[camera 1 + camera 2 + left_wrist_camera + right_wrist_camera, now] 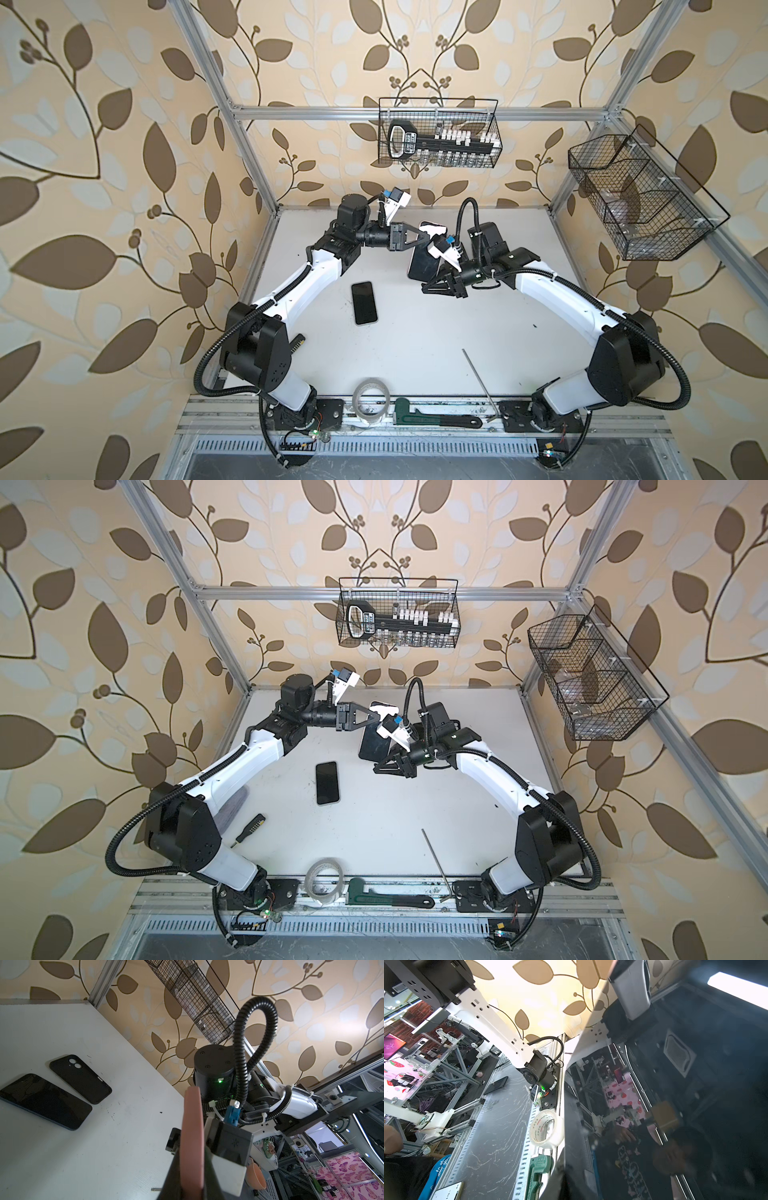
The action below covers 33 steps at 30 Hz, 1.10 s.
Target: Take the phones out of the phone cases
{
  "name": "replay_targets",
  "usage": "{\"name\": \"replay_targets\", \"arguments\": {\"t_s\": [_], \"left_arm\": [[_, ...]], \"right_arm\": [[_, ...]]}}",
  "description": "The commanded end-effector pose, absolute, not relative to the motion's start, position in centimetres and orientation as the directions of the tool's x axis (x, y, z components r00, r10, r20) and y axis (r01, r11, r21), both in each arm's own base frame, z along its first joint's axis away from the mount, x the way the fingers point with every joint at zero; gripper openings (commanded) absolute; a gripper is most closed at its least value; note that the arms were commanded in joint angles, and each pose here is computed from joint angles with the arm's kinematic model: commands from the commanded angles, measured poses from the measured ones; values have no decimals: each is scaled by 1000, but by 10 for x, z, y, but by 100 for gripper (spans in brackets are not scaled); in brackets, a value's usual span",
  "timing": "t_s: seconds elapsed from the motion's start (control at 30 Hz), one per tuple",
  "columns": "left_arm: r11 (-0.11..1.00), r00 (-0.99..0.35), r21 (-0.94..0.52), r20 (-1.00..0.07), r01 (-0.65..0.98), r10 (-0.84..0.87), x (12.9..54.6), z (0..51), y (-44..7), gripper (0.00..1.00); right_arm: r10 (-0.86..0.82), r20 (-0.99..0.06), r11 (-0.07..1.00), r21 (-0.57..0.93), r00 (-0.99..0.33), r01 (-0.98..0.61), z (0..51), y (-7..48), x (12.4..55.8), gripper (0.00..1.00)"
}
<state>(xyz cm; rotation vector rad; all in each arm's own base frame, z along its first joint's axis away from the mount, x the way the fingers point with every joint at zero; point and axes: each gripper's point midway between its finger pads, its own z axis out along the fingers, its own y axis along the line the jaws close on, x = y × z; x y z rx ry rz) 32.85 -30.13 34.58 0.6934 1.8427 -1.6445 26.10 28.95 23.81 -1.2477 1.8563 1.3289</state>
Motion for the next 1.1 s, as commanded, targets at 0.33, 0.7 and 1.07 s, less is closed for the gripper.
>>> {"name": "replay_targets", "arguments": {"t_s": [0.33, 0.7, 1.07], "left_arm": [[38, -688, -695, -717, 718, -112, 326, 390, -300, 0], [20, -746, -764, -634, 645, -202, 336, 399, -297, 0], [16, -757, -778, -616, 629, -220, 341, 397, -298, 0]], "right_arm": [[-323, -863, 30, 401, -388, -916, 248, 287, 263, 3], [-273, -863, 45, 430, -425, -902, 236, 275, 271, 5], [-242, -868, 89, 425, -434, -901, 234, 269, 280, 14]]}}
